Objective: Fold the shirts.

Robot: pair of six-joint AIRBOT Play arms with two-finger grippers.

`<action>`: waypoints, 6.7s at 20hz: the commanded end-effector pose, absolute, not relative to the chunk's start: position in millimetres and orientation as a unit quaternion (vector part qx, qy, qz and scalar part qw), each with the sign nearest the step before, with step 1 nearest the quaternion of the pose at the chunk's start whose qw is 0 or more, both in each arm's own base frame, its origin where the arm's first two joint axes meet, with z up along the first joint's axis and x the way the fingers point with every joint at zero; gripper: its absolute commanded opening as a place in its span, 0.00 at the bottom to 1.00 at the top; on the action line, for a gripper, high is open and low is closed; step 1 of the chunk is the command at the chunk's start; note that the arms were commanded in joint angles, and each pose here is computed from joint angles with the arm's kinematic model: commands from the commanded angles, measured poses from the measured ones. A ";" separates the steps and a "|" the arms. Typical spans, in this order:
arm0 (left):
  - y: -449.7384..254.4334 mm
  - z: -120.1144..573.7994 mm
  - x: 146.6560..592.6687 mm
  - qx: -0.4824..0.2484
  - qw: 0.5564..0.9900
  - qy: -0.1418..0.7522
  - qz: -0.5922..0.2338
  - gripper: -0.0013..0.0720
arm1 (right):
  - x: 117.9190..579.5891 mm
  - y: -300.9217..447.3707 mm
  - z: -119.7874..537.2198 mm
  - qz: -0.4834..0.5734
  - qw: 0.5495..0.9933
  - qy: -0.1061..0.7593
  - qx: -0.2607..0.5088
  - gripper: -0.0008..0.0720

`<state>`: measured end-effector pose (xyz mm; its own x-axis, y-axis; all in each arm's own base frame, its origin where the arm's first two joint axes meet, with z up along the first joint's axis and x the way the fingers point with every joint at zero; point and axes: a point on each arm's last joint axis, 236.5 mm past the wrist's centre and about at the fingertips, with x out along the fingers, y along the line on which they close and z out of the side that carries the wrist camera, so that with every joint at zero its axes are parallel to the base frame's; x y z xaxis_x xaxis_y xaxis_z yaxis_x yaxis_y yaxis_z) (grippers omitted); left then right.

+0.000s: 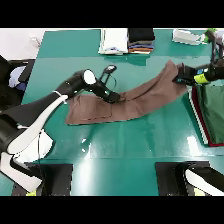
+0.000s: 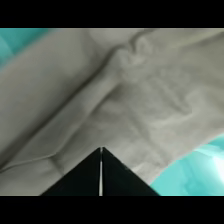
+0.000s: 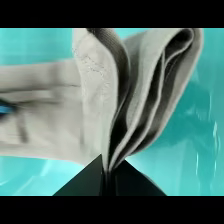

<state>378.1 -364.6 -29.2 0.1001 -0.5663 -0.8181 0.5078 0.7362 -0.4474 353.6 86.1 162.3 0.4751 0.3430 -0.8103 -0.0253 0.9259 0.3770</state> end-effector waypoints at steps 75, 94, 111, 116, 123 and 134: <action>-209.0 188.8 374.7 0.053 0.874 0.387 -0.290 0.06 | 476.6 -44.8 159.4 -0.091 0.875 0.442 0.175 0.04; -211.8 189.3 372.8 0.027 0.873 0.395 -0.286 0.06 | 420.8 -228.2 279.3 -0.192 0.900 0.289 0.263 0.04; -209.6 180.7 362.6 0.035 0.860 0.419 -0.290 0.06 | 200.4 -243.5 107.8 -0.333 0.774 0.482 0.241 0.04; -209.0 179.0 360.6 0.037 0.857 0.424 -0.290 0.06 | 163.4 -234.4 55.8 -0.352 0.736 0.510 0.272 0.65; -209.3 179.4 360.9 0.036 0.858 0.423 -0.290 0.06 | 252.1 -224.1 162.6 -0.273 0.845 0.347 0.303 0.81; -210.2 185.3 368.8 0.033 0.868 0.405 -0.287 0.06 | 358.7 126.9 141.3 0.185 0.885 0.382 0.192 0.80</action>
<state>367.0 -210.3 183.8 0.4992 -0.4710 -0.7273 0.5260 0.8317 -0.1776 357.7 50.3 148.1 0.6568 0.3583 -0.6635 -0.0145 0.8857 0.4640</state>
